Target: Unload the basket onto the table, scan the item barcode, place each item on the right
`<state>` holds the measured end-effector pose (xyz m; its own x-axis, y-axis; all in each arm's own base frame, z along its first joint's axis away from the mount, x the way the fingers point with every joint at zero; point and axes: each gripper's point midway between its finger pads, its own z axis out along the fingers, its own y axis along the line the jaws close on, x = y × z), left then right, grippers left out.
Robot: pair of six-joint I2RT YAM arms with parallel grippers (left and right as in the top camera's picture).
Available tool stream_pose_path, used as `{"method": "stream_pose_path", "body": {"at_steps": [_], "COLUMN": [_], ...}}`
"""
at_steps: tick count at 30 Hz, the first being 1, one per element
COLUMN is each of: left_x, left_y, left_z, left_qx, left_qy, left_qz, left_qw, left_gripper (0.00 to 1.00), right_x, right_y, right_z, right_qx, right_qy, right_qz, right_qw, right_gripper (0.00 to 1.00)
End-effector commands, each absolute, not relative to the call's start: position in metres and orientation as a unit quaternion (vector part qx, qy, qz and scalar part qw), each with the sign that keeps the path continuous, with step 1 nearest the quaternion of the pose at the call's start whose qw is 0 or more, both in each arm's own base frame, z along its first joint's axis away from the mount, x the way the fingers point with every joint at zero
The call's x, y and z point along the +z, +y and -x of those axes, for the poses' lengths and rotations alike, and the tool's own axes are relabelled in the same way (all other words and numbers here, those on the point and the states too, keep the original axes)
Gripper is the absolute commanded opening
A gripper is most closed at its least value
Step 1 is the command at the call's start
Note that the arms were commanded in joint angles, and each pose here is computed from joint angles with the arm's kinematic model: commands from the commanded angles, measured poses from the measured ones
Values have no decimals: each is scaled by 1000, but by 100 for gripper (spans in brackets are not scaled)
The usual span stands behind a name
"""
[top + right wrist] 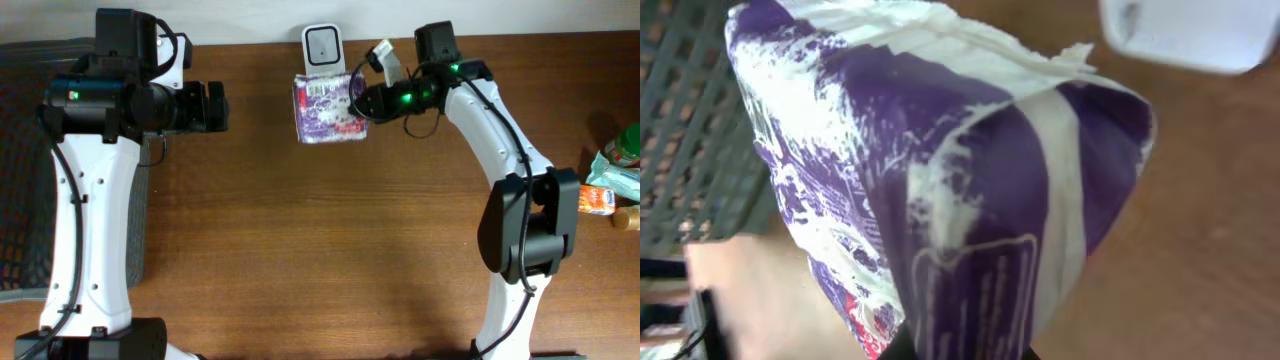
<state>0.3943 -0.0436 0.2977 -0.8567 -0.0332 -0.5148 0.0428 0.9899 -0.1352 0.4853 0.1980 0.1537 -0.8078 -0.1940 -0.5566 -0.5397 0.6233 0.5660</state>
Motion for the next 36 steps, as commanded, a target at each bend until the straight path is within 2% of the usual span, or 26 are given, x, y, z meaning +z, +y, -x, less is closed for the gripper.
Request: {"method": "stream_pose_path", "body": {"at_steps": [1, 26, 29, 31, 33, 36], "left_x": [304, 304, 304, 304, 304, 304], "left_y": [-44, -44, -44, -44, -44, -44], "left_z": [-392, -392, -392, -392, -392, -392], "left_qx": [-75, -75, -75, -75, -75, -75], "left_qy": [958, 958, 958, 958, 958, 958], "left_qz": [-7, -7, -7, -7, -7, -7], "left_qw": [276, 276, 276, 276, 276, 276], "left_gripper": [99, 99, 99, 99, 99, 99], "right_x": [181, 172, 148, 123, 113, 112], "right_y": [195, 193, 168, 134, 120, 119], "right_z": [-493, -478, -479, -467, -448, -441], "right_qx": [369, 374, 303, 207, 167, 165], "right_qy": [870, 885, 932, 970, 982, 983], "right_qz": [203, 180, 91, 13, -3, -4], "right_qw": [257, 213, 177, 130, 90, 76], "right_gripper": [4, 4, 4, 4, 4, 4]}}
